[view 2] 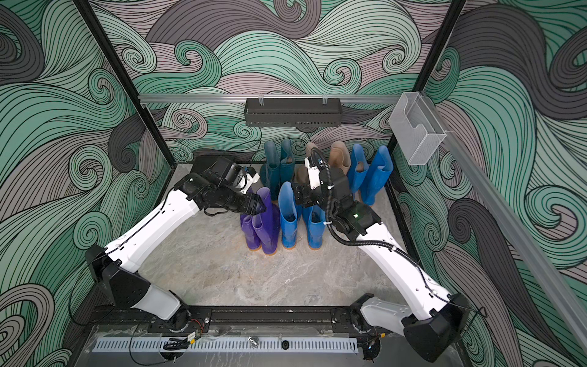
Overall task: Match and arrange rain boots in pairs
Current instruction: Pair a pair of rain boots at the center of the board, then reset both arms
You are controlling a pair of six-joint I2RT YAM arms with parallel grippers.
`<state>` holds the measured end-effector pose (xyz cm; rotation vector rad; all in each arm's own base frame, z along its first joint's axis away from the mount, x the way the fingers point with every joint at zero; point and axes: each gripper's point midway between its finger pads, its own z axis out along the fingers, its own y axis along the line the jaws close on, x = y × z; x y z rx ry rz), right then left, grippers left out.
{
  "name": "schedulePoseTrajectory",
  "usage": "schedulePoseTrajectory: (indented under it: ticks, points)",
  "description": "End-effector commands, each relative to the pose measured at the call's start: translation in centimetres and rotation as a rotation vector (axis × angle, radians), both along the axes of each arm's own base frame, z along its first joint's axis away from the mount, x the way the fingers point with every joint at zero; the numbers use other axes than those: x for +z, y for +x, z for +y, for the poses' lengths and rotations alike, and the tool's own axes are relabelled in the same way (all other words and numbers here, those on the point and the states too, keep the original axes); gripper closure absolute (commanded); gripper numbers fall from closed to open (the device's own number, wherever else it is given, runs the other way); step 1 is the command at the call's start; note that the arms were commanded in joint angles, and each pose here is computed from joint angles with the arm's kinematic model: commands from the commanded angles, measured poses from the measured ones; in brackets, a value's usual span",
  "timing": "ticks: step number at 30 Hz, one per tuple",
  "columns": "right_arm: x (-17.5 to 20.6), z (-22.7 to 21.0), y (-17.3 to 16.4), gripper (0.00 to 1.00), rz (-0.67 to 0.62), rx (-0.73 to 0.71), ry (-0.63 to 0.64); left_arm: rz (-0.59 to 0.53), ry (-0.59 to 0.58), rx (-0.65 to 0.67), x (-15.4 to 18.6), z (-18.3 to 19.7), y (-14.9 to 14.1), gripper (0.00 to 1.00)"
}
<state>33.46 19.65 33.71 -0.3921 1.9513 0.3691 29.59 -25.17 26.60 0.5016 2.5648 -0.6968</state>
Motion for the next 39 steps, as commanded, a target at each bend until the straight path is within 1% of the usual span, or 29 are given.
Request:
schedulePoseTrajectory:
  ticks: [1, 4, 6, 10, 13, 16, 18, 20, 21, 22, 24, 26, 28, 30, 32, 33, 34, 35, 36, 37, 38, 39]
  points:
    - [0.4, -1.1, -0.2, 0.17, -0.005, -0.032, 0.017, -0.18, 0.077, 0.027, 3.5, 2.6, 0.8, 0.3]
    - [0.6, -2.4, -0.3, 0.16, -0.01, -0.058, 0.02, -0.276, 0.111, 0.061, 5.5, 4.5, 0.8, 0.26]
    - [1.1, -3.5, -0.5, 0.16, -0.02, -0.077, 0.026, -0.341, 0.132, 0.119, 7.0, 6.3, 0.9, 0.25]
    - [2.0, -6.2, -0.9, 0.15, -0.042, -0.119, 0.024, -0.444, 0.176, 0.23, 9.0, 10.2, 0.6, 0.21]
    - [1.9, -9.2, -1.4, 0.14, -0.037, -0.167, 0.016, -0.487, 0.217, 0.327, 9.5, 14.0, 0.2, 0.19]
    - [1.3, -12.5, -2.3, 0.12, -0.021, -0.245, 0.025, -0.516, 0.254, 0.489, 8.5, 18.9, 0.1, 0.17]
    - [0.2, -14.8, -3.0, 0.1, -0.012, -0.318, 0.029, -0.542, 0.275, 0.573, 6.6, 21.7, 0.3, 0.15]
    - [-2.1, -17.5, -3.3, 0.07, 0.018, -0.411, 0.026, -0.556, 0.295, 0.675, 3.5, 24.3, 0.8, 0.14]
    - [-3.6, -18.5, -3.2, 0.07, 0.047, -0.448, 0.029, -0.555, 0.299, 0.708, 1.9, 25.2, 1.1, 0.14]
    - [-5.4, -19.5, -3.2, 0.07, 0.079, -0.485, 0.035, -0.541, 0.318, 0.731, -0.4, 26.1, 1.4, 0.14]
    - [-9.1, -20.9, -3.1, 0.06, 0.123, -0.54, 0.026, -0.514, 0.387, 0.807, -4.5, 28.0, 1.9, 0.14]
    - [-12.3, -21.5, -2.9, 0.06, 0.095, -0.563, 0.011, -0.519, 0.454, 0.879, -7.9, 29.8, 2.2, 0.14]
    - [-15.4, -22.0, -2.5, 0.06, 0.04, -0.591, 0.015, -0.551, 0.459, 0.887, -10.0, 30.3, 3.0, 0.14]
    - [-18.1, -22.9, -2.1, 0.01, -0.01, -0.635, 0.0, -0.568, 0.499, 0.859, -12.2, 30.5, 4.0, 0.14]
    - [-20.9, -23.8, -1.8, 0.01, -0.017, -0.684, -0.018, -0.511, 0.528, 0.85, -14.8, 30.7, 4.6, 0.14]
    - [-21.9, -23.9, -1.4, 0.01, -0.015, -0.688, -0.026, -0.499, 0.531, 0.849, -15.7, 30.8, 5.0, 0.14]
    - [-22.0, -24.0, -0.6, 0.01, -0.029, -0.69, -0.024, -0.51, 0.522, 0.845, -16.3, 30.7, 5.7, 0.13]
    - [-21.9, -23.6, 0.2, 0.01, -0.016, -0.658, -0.038, -0.52, 0.516, 0.839, -16.2, 30.5, 6.3, 0.14]
    - [-21.7, -23.1, 0.9, 0.01, -0.047, -0.63, -0.052, -0.531, 0.483, 0.85, -15.8, 30.4, 6.9, 0.14]
    - [-21.3, -22.7, 1.7, 0.01, -0.103, -0.612, -0.059, -0.584, 0.445, 0.835, -15.5, 29.9, 7.6, 0.13]
    - [-21.0, -22.5, 2.6, 0.01, -0.148, -0.601, -0.056, -0.613, 0.415, 0.807, -15.3, 29.3, 8.3, 0.13]
    - [-21.0, -22.5, 3.3, 0.01, -0.154, -0.597, -0.057, -0.624, 0.4, 0.801, -15.1, 29.0, 8.8, 0.13]
